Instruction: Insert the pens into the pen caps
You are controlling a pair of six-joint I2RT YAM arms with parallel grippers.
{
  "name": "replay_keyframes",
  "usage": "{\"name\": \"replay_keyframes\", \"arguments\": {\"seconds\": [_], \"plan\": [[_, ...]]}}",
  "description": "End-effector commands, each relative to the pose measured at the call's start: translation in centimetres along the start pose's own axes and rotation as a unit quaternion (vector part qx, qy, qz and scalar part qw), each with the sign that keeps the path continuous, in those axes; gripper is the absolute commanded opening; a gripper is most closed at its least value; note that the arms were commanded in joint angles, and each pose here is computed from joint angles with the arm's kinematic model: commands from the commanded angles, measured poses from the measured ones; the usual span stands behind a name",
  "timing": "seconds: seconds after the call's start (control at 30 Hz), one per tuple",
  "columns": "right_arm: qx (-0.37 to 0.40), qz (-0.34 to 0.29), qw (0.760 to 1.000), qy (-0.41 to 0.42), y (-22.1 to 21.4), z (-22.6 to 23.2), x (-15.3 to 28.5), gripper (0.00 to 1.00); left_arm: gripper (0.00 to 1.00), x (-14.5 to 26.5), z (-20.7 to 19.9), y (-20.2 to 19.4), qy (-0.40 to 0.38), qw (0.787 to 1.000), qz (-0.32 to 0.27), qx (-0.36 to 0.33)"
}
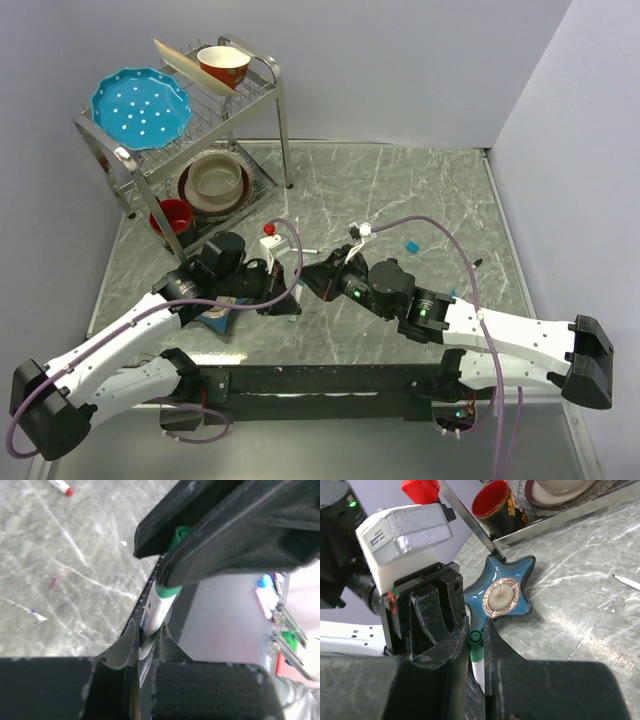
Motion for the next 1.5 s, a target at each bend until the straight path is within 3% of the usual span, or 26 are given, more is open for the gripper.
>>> {"name": "replay_keyframes", "arguments": {"seconds": [0.0, 0.27, 0.43, 0.67, 0.83, 1.1, 1.27, 1.47], "plan": [[-0.004, 0.315, 0.935, 0.163, -12.8, 2.7, 7.5, 0.00, 0.01, 3.9, -2.0, 13.2, 0.007, 0.946, -0.305, -0.106], [-0.028, 0.340, 0.931, 0.131, -14.0, 3.7, 6.7, 0.00, 0.01, 3.8, -1.9, 13.6, 0.008, 0.947, -0.308, -0.091], [-0.069, 0.331, 0.928, 0.158, -13.9, 5.0, 6.7, 0.00, 0.01, 3.9, -1.2, 13.6, 0.027, 0.945, -0.315, -0.089], [-0.009, 0.368, 0.917, 0.151, -15.0, 3.5, 8.4, 0.00, 0.01, 4.8, -1.2, 13.9, 0.020, 0.945, -0.311, -0.099], [-0.003, 0.372, 0.908, 0.193, -15.5, 4.0, 9.0, 0.00, 0.01, 4.6, -1.7, 13.8, -0.013, 0.946, -0.309, -0.094], [-0.006, 0.386, 0.896, 0.217, -16.3, 4.1, 9.6, 0.00, 0.01, 5.1, -2.8, 14.5, -0.029, 0.944, -0.307, -0.114], [-0.057, 0.396, 0.883, 0.247, -15.6, 5.8, 9.9, 0.00, 0.01, 5.5, -3.0, 14.5, -0.025, 0.937, -0.320, -0.136], [-0.048, 0.424, 0.878, 0.215, -15.7, 5.0, 11.2, 0.00, 0.01, 6.4, -3.7, 14.8, 0.000, 0.935, -0.310, -0.171]]}}
Point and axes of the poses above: each gripper's point midway between its finger pads, its own x axis back along the fingers, its own z axis along the line the jaws close on, y = z × x, the point moved 5 cm from there along x, back along the fingers, and after that the axes turned 6 degrees about x, right-handed, at the moved point
